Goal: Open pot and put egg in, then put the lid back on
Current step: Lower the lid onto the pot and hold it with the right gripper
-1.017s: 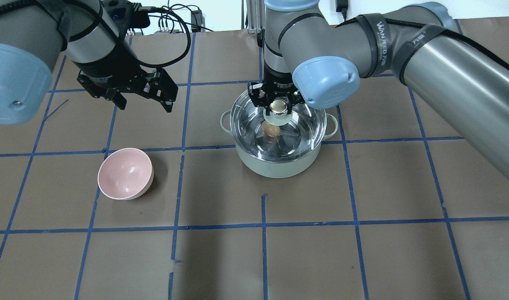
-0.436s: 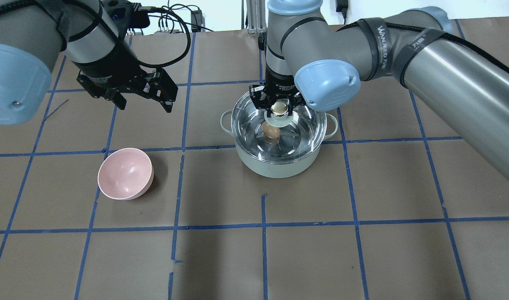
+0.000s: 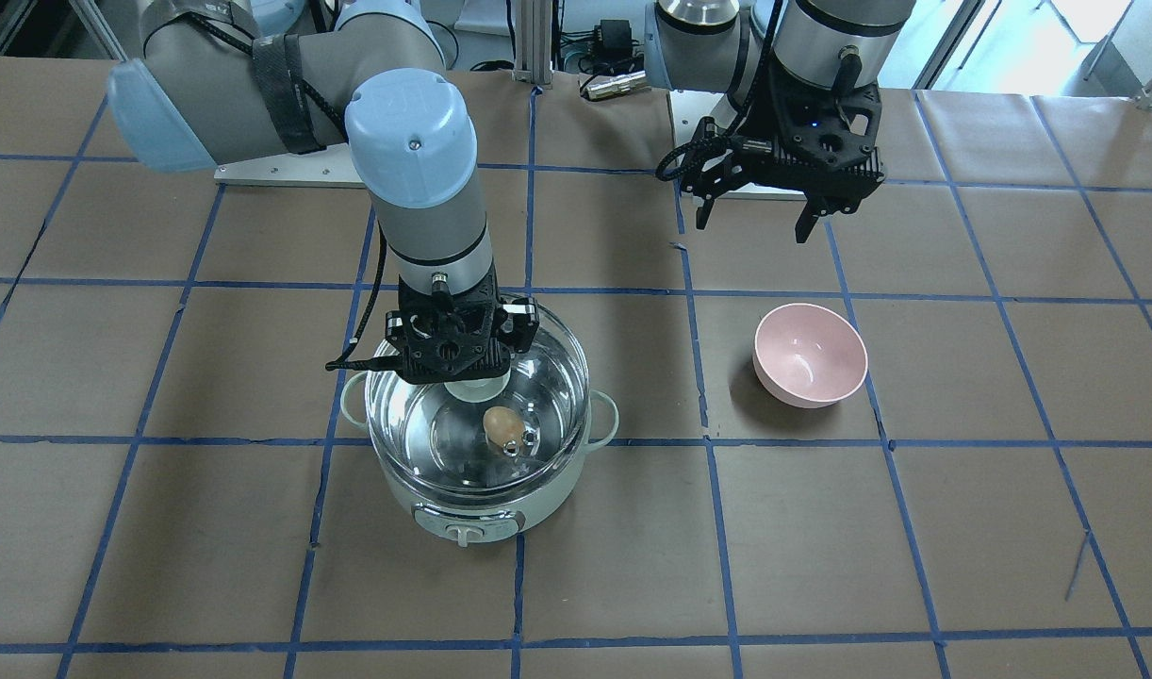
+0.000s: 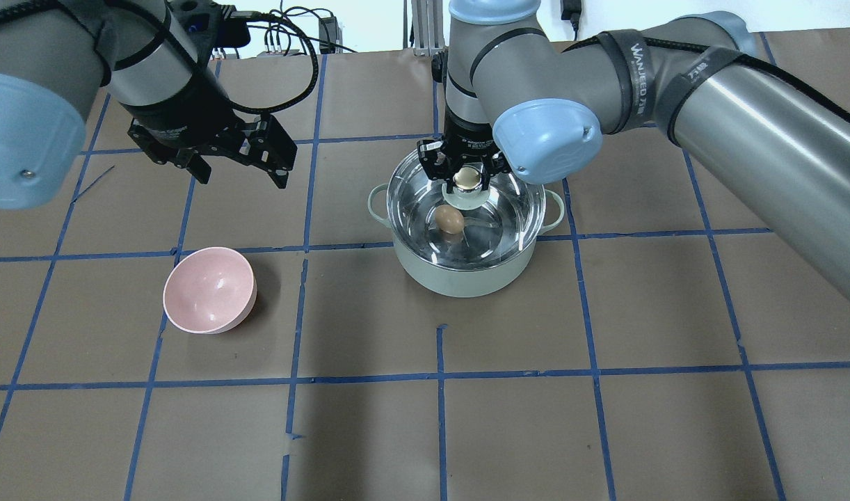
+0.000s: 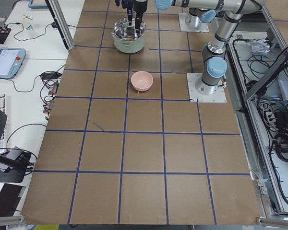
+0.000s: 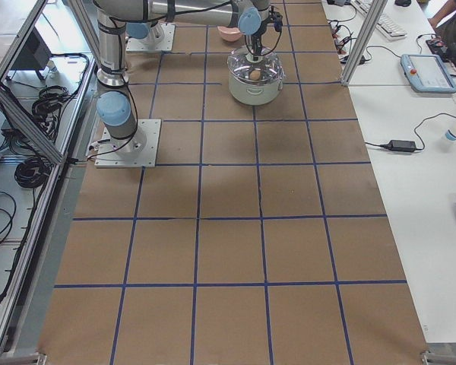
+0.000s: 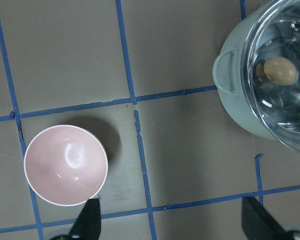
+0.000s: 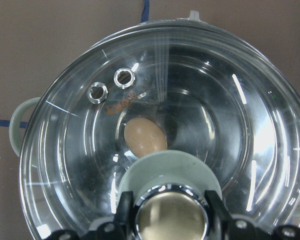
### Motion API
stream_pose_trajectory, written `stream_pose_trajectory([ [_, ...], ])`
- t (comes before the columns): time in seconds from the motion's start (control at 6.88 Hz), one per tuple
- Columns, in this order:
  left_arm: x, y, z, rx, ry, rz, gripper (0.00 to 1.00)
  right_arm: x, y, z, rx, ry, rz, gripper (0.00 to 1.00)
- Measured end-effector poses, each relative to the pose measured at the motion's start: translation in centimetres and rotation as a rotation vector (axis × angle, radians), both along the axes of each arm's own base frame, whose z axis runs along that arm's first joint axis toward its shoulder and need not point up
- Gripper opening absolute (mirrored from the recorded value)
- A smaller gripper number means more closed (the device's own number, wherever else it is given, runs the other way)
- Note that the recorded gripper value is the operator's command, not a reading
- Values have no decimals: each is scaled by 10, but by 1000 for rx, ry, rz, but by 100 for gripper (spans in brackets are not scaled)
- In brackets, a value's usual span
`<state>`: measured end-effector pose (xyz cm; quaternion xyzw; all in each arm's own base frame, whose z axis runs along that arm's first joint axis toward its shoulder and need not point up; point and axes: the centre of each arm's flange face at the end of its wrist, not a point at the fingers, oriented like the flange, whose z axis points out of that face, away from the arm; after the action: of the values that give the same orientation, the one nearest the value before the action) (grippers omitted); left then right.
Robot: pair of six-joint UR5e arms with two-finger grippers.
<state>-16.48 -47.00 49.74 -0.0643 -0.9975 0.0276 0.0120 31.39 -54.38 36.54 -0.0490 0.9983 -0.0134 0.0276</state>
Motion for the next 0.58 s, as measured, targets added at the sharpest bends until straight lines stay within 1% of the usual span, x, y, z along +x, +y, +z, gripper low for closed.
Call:
stream_pose_trajectory([
  [0.15, 0, 0, -1, 1, 0, -1, 100, 0, 0, -1, 1, 1, 1, 47],
  [0.29, 0, 0, -1, 2, 0, -1, 100, 0, -1, -1, 1, 1, 1, 55],
  [0.44, 0, 0, -1, 2, 0, -2, 100, 0, -1, -1, 0, 2, 1, 62],
  [0.58, 0, 0, -1, 3, 0, -2, 100, 0, -1, 0, -2, 1, -1, 65],
])
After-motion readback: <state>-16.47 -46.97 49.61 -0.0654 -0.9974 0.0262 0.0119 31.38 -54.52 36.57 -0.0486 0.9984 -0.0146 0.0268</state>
